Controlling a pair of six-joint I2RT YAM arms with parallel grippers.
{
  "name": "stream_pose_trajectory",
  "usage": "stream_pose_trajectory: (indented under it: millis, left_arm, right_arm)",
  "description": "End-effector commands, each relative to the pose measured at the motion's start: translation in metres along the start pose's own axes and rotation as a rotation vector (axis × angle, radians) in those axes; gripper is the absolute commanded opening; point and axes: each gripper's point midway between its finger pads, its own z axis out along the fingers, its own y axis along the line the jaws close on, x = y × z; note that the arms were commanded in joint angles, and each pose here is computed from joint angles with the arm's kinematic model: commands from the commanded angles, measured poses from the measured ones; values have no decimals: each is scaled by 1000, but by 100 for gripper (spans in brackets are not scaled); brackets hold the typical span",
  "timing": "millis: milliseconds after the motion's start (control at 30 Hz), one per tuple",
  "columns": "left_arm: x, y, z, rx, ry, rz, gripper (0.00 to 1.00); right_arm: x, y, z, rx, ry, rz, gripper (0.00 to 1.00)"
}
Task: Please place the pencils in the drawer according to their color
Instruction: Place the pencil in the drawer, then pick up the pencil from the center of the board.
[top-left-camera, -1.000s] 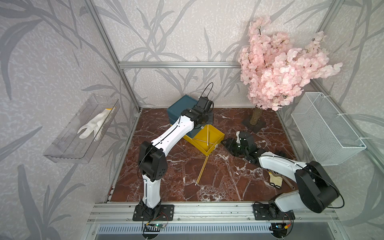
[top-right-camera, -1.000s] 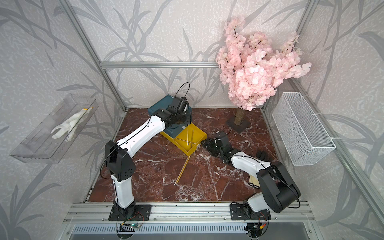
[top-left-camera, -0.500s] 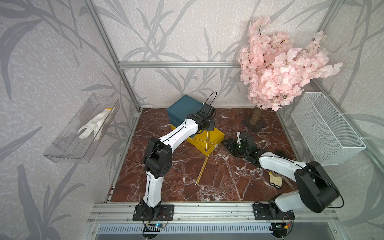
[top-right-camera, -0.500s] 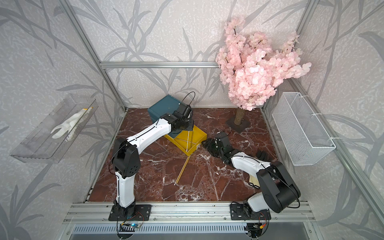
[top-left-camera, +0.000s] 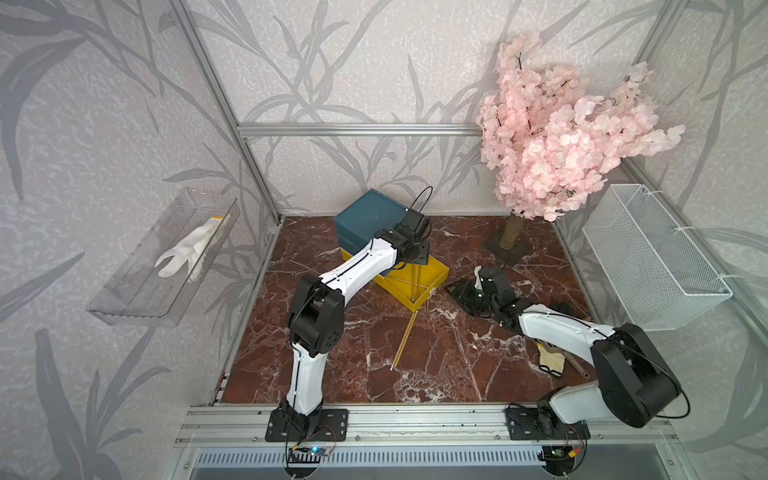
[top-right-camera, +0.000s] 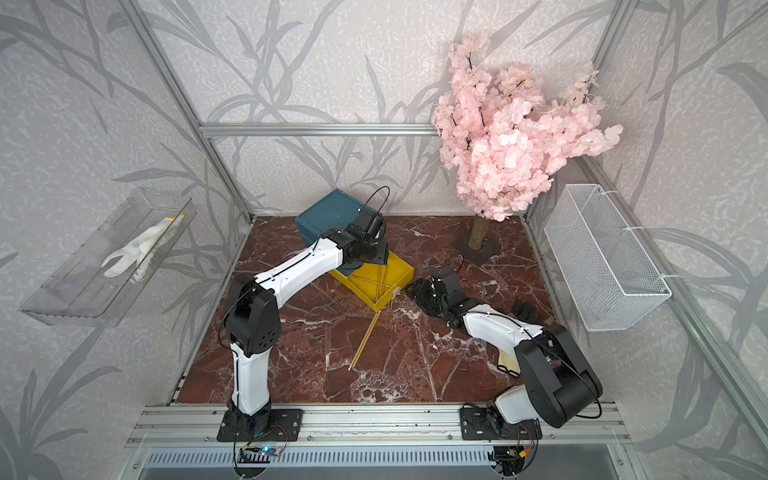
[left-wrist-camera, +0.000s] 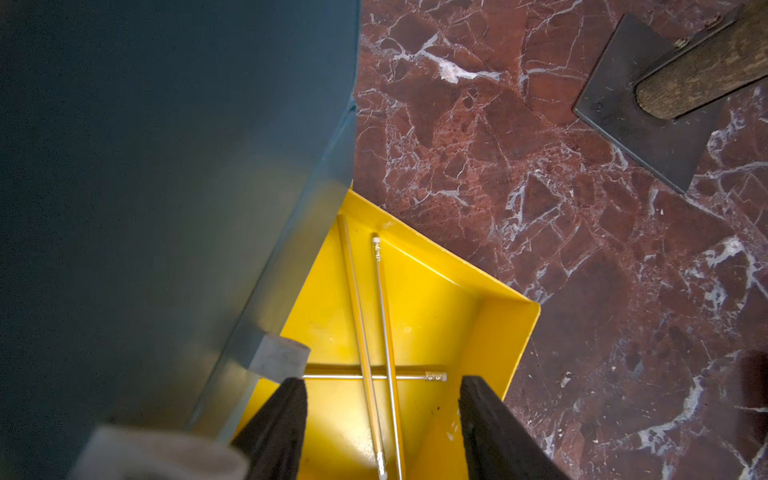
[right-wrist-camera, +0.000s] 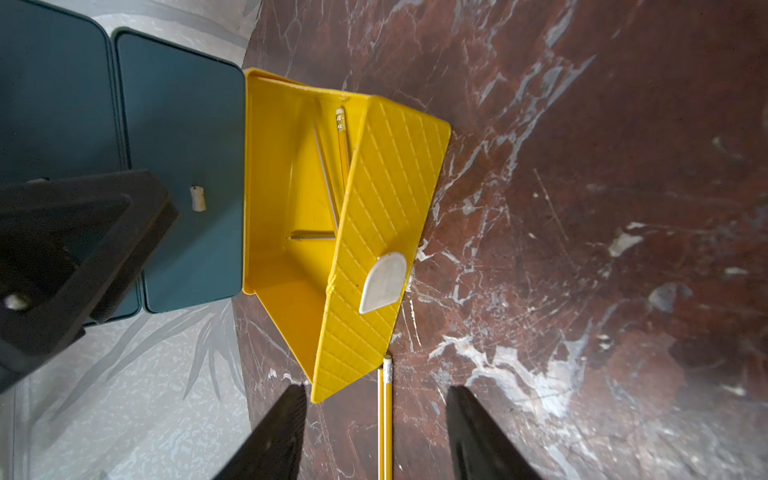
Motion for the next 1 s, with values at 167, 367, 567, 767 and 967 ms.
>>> stream_pose_trajectory:
  millis: [167,367,567,767,967]
  left_arm:
    - [-36,-21,-67,111,-107,-64,67]
    - [-3,-5,-101,101,-60,-46,68]
    - [76,21,-119,96,42,-2,69]
    - [155,30,-118,132,156,44,72]
    - [199,25,-96,150,273,82,72]
  right_arm:
    - [4,16,-14,7,16,-39,58]
    - [23,18,-19,45,41,-97,58]
    - [41,9,-21,88,67,-131,58]
    - [55,1,-19,120,94,-153,58]
    - [59,-6,-11,146,114,-139,58]
